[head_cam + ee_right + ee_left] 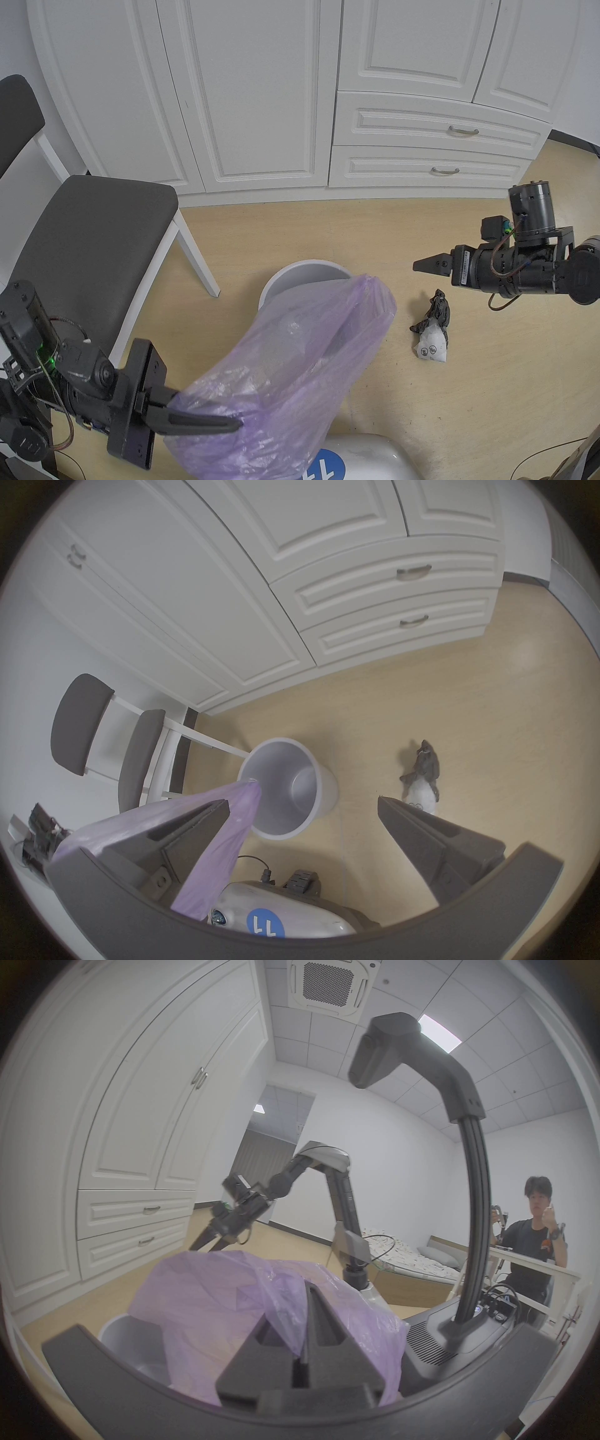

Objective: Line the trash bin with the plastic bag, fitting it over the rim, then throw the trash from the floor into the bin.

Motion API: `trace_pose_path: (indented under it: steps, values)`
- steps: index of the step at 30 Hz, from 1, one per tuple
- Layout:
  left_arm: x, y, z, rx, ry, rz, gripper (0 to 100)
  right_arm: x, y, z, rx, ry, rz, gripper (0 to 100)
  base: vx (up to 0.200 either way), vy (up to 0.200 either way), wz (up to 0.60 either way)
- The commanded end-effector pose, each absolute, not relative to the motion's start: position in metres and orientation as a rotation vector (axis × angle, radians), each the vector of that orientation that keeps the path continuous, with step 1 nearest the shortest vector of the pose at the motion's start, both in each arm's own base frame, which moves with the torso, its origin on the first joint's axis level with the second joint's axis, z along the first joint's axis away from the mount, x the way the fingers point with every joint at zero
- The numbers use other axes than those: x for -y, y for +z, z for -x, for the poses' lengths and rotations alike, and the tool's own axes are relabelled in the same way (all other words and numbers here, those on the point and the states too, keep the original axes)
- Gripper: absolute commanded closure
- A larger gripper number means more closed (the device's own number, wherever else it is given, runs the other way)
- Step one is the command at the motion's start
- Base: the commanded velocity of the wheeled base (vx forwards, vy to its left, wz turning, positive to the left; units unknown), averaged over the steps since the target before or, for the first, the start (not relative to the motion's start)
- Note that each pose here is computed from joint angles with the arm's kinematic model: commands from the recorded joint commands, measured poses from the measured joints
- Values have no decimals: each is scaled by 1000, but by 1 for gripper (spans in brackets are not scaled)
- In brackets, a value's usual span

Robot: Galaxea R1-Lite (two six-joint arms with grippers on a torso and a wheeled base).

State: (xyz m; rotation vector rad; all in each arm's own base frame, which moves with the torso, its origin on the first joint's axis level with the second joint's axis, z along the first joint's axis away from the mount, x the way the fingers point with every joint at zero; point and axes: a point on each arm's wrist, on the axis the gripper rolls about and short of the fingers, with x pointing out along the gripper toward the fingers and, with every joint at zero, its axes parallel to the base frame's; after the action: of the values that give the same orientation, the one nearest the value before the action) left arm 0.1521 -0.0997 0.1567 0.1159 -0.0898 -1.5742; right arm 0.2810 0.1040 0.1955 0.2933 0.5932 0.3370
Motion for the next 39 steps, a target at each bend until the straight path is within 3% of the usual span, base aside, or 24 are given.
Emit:
trace_pose_path:
  steps: [1,7,13,17,20,30,39]
  values:
    - [102,148,-138,64,-1625,-96,100,-121,175,-301,-664,341,-311,0,0,0,0]
    - [104,145,-134,59,-1649,-90,100,-135,188,-301,-646,364,-402,0,0,0,0]
    - [105,144,-136,51,-1645,-91,100,-144,181,-289,-692,396,-372,0,0,0,0]
    - [105,143,-139,50,-1630,-93,100,-142,172,-277,-725,421,-293,0,0,0,0]
    - [99,141,-152,33,-1568,-92,100,-130,169,-255,-796,453,-137,0,0,0,0]
    - [93,135,-185,91,-1472,-111,100,-115,157,-228,-909,601,64,0,0,0,0]
    - [95,138,-176,135,-1497,-106,100,-125,123,-248,-1017,606,111,0,0,0,0]
